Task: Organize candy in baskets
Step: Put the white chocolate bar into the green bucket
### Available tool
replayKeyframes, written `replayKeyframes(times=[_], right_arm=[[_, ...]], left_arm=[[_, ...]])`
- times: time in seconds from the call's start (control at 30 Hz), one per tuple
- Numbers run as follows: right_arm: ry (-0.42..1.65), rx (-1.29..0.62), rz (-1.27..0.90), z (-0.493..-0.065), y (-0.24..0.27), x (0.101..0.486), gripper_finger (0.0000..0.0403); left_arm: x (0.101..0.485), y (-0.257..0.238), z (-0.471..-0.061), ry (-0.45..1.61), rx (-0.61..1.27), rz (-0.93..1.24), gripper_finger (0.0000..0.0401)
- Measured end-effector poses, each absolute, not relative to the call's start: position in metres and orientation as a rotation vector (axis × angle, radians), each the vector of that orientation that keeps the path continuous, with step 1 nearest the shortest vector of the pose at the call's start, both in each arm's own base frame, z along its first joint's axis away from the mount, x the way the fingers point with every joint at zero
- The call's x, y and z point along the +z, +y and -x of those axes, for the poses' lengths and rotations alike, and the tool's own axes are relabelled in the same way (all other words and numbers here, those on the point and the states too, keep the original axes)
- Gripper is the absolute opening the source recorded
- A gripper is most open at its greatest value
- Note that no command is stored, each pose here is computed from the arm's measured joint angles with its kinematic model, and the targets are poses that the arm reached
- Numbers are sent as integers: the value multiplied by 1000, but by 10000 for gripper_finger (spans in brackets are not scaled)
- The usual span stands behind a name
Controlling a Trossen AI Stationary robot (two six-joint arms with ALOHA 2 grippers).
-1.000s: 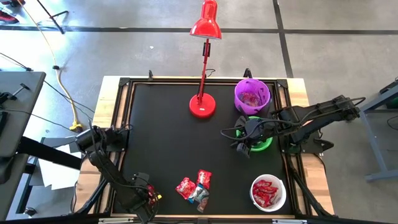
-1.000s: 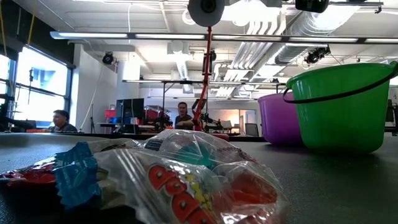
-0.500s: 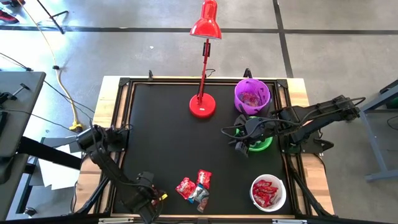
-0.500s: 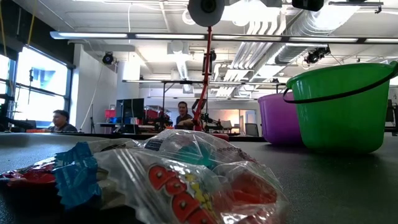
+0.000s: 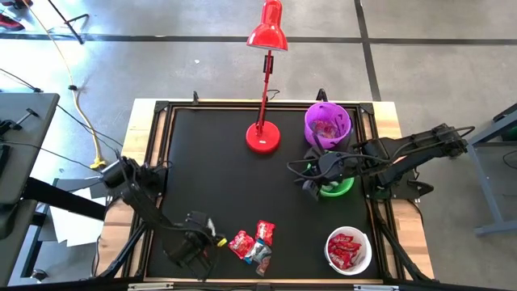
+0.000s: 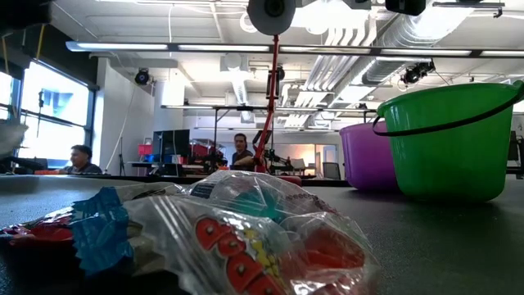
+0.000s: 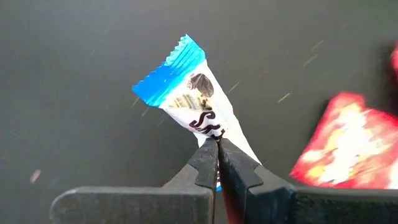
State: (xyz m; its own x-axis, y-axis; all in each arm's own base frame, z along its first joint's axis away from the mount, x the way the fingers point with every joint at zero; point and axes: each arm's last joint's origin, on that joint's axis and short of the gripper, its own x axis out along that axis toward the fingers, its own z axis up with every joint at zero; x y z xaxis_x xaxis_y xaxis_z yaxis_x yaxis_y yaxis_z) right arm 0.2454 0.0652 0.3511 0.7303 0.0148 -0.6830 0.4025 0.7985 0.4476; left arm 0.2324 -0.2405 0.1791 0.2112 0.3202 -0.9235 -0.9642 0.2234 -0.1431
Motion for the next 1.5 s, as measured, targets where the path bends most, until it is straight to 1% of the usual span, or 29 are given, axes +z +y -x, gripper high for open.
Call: replayKeyframes(times=[0.17, 0.33, 0.47, 0.6, 0.77, 0.9, 1.13, 1.33, 1.5], right_arm=[[665, -257, -635, -248, 65, 354, 114], [598, -225, -650, -253, 66, 360, 114], [541, -192, -638, -260, 68, 363, 114], [499, -183, -612, -276, 72, 358, 114], [509, -168, -581, -297, 78, 343, 114], [505, -166, -591, -304, 80, 339, 114], [414, -117, -572, -308, 82, 348, 115], [414, -128, -568, -309, 77, 347, 115], [456, -122, -588, -308, 76, 344, 115]], left_arm=[[206, -219, -244, 760, 1010, 885, 0], [240, -193, -253, 589, 935, 872, 0], [263, -175, -263, 496, 859, 837, 0], [283, -159, -280, 423, 753, 802, 0], [303, -147, -303, 335, 620, 721, 0], [310, -142, -312, 292, 577, 688, 0], [313, -135, -317, 279, 572, 692, 0], [316, -136, -320, 258, 541, 669, 0], [313, -137, -318, 314, 522, 651, 0]])
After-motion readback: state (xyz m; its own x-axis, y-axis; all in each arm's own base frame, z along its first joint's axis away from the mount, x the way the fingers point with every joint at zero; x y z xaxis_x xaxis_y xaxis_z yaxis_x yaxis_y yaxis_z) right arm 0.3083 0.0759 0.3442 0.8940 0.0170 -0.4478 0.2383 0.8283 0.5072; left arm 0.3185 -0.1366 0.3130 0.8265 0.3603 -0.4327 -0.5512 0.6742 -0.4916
